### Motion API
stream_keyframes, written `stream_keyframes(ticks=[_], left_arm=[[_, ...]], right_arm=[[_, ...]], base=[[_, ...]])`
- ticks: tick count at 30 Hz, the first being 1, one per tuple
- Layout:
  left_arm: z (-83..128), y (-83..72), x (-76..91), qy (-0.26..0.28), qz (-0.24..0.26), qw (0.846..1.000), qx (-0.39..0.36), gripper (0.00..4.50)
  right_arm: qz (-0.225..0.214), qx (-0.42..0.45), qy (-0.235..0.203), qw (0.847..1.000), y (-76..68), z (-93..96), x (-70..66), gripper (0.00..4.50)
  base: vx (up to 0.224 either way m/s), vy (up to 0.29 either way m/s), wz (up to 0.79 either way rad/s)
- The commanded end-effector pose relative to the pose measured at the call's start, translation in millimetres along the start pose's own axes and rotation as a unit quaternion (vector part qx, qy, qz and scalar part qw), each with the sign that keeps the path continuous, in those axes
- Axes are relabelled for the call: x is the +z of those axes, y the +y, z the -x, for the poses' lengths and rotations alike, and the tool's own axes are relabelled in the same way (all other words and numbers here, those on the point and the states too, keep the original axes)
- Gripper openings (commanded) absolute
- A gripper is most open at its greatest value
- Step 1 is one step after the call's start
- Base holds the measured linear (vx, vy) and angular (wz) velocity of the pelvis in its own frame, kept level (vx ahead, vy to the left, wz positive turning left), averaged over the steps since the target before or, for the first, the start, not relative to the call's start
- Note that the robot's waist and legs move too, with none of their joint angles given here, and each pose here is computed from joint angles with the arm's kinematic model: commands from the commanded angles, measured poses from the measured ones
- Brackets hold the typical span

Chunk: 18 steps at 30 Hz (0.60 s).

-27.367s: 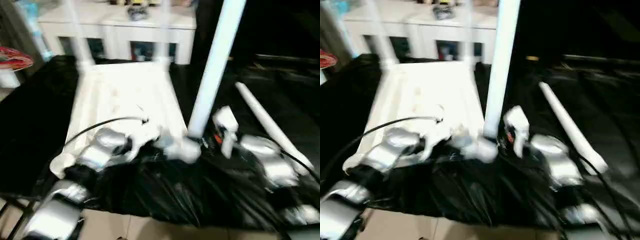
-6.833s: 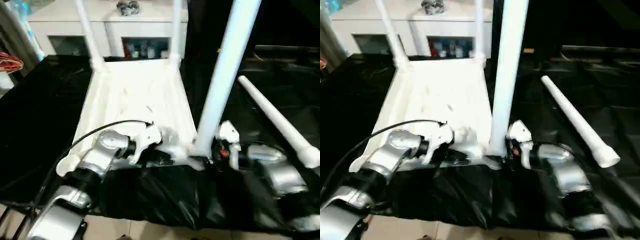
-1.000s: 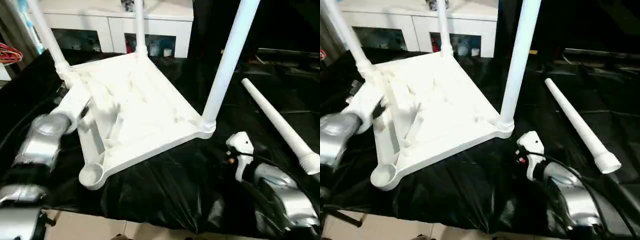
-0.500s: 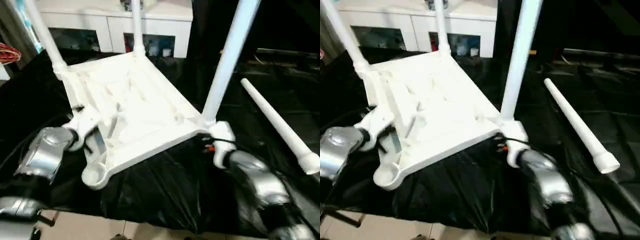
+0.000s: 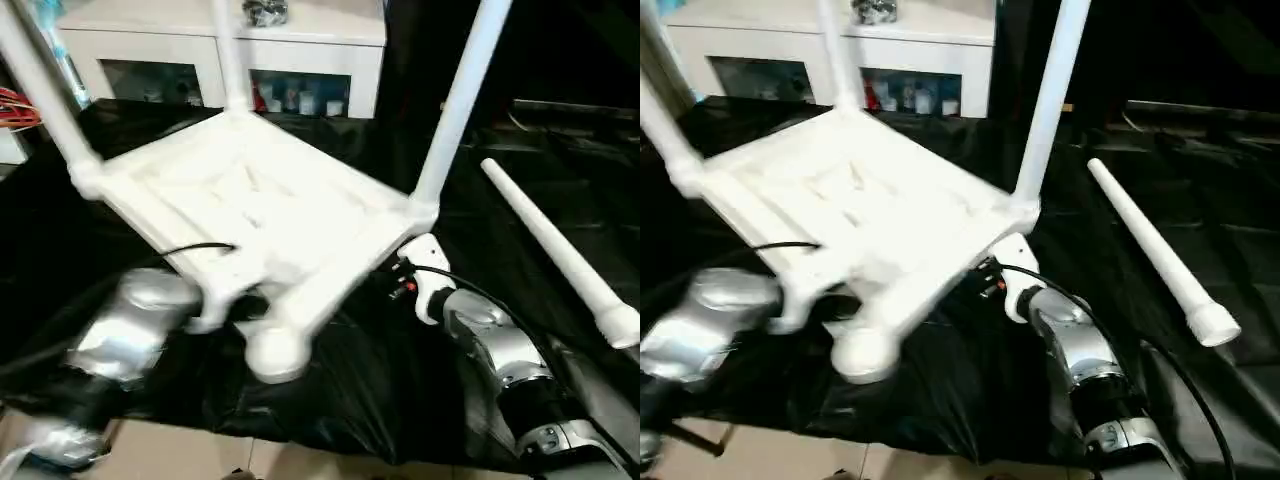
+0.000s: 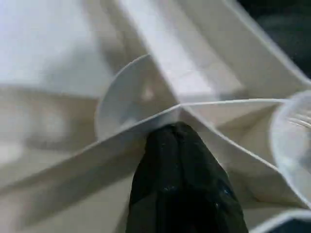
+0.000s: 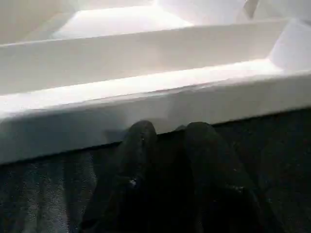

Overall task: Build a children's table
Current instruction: Rotate table base

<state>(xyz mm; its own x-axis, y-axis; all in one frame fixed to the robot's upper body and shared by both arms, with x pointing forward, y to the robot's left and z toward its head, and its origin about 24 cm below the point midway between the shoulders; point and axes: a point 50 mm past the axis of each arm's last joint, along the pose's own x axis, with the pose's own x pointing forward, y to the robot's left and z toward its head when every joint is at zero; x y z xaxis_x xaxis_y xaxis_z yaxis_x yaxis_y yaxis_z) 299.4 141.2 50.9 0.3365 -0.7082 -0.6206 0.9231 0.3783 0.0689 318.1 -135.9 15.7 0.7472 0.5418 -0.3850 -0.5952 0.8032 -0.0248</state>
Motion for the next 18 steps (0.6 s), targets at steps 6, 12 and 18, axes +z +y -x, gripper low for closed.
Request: stream_keyframes(ticks=[6,12,18], left_arm=[[-48.2,-19.6,33.7,-0.061,-0.026,0.997,-0.045,0.00],[-66.1,-15.7,47.0,-0.080,-0.033,0.996,0.001,0.00],[-56.1,-6.7,53.9,-0.141,-0.052,0.988,0.036,0.00]], right_arm=[[0.007,0.005,-0.025,1.000,0.6,0.5,9.9,0.51],[0.007,-0.036,-0.039,0.999,-14.3,13.7,13.6,0.08],[0.002,-0.104,-0.046,0.994,-40.1,31.2,26.7,0.08]], base=[[0.000,0.000,0.00],[0.000,0.000,0.00],[0.000,0.000,0.00]])
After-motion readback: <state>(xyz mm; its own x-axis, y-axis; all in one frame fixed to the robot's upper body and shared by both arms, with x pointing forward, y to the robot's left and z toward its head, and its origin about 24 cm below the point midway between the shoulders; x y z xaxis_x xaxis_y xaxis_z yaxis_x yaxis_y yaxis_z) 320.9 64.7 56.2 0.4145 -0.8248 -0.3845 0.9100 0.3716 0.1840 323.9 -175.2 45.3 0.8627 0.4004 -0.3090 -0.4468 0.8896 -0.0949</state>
